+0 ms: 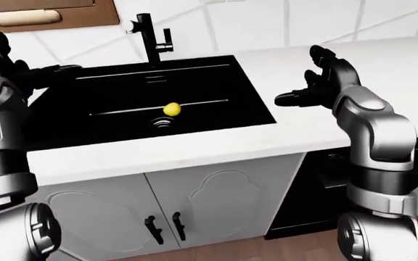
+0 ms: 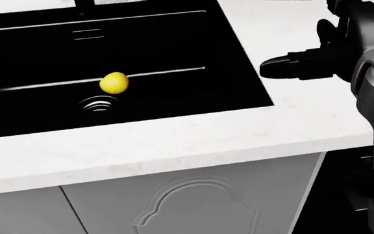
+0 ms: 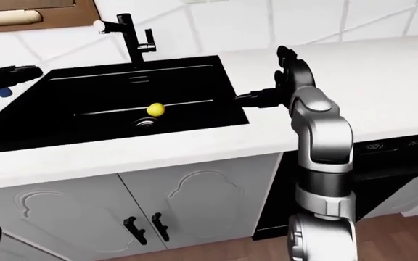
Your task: Turn the sink spout to the right.
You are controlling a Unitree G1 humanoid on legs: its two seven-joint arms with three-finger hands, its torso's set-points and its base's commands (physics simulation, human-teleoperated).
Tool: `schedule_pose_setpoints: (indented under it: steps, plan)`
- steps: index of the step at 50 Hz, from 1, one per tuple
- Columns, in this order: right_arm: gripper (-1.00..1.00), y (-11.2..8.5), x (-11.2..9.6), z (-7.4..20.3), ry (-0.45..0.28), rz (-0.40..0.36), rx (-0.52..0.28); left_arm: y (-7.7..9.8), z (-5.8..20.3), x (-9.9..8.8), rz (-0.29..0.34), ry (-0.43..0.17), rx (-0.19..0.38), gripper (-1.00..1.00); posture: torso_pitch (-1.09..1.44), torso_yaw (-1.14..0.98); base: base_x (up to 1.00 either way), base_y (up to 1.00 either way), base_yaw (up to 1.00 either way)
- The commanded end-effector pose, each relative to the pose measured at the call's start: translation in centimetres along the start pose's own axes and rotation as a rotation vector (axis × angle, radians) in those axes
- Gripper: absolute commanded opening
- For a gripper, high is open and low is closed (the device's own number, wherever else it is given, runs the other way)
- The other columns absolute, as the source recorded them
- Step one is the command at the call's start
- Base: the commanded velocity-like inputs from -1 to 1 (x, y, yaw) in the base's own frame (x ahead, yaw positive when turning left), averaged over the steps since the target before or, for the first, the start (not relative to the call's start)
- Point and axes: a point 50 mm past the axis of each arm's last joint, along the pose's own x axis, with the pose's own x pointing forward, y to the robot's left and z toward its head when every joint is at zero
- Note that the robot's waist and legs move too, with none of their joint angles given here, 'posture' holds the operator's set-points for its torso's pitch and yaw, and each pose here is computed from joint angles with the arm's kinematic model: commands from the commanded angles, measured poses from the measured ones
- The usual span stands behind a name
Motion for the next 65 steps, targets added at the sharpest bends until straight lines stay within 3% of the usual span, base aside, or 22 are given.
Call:
schedule_pose_setpoints:
  steps: [1,19,34,50,53,57,65]
  plan:
    - [1.0,0.2,-0.5,2.1,-0.095,0.011,-0.011,0.3,2.0,-0.2,0.01,-0.083,-0.011,1.0,0.0,0.0,0.28,0.0,0.0]
    - [1.0,0.4,-0.3,2.2,-0.094,0.014,-0.019,0.9,2.2,-0.2,0.022,-0.082,-0.018,1.0,0.0,0.0,0.37,0.0,0.0]
    - [1.0,0.5,-0.4,2.2,-0.093,0.016,-0.019,3.5,2.4,-0.2,0.077,-0.079,-0.044,1.0,0.0,0.0,0.44,0.0,0.0]
    - [1.0,0.6,-0.6,2.3,-0.097,0.017,-0.03,4.0,2.3,-0.3,0.074,-0.088,-0.053,1.0,0.0,0.0,0.05,0.0,0.0]
    - [1.0,0.6,-0.5,2.3,-0.096,0.015,-0.031,4.3,2.6,-0.5,0.068,-0.113,-0.052,1.0,0.0,0.0,0.0,0.0,0.0]
    - [1.0,0.5,-0.6,2.4,-0.098,0.012,-0.031,3.9,2.3,-0.4,0.056,-0.106,-0.017,1.0,0.0,0.0,0.0,0.0,0.0]
    - [1.0,0.5,-0.6,2.5,-0.099,0.01,-0.032,3.3,2.2,-0.3,0.05,-0.099,-0.007,1.0,0.0,0.0,0.0,0.0,0.0]
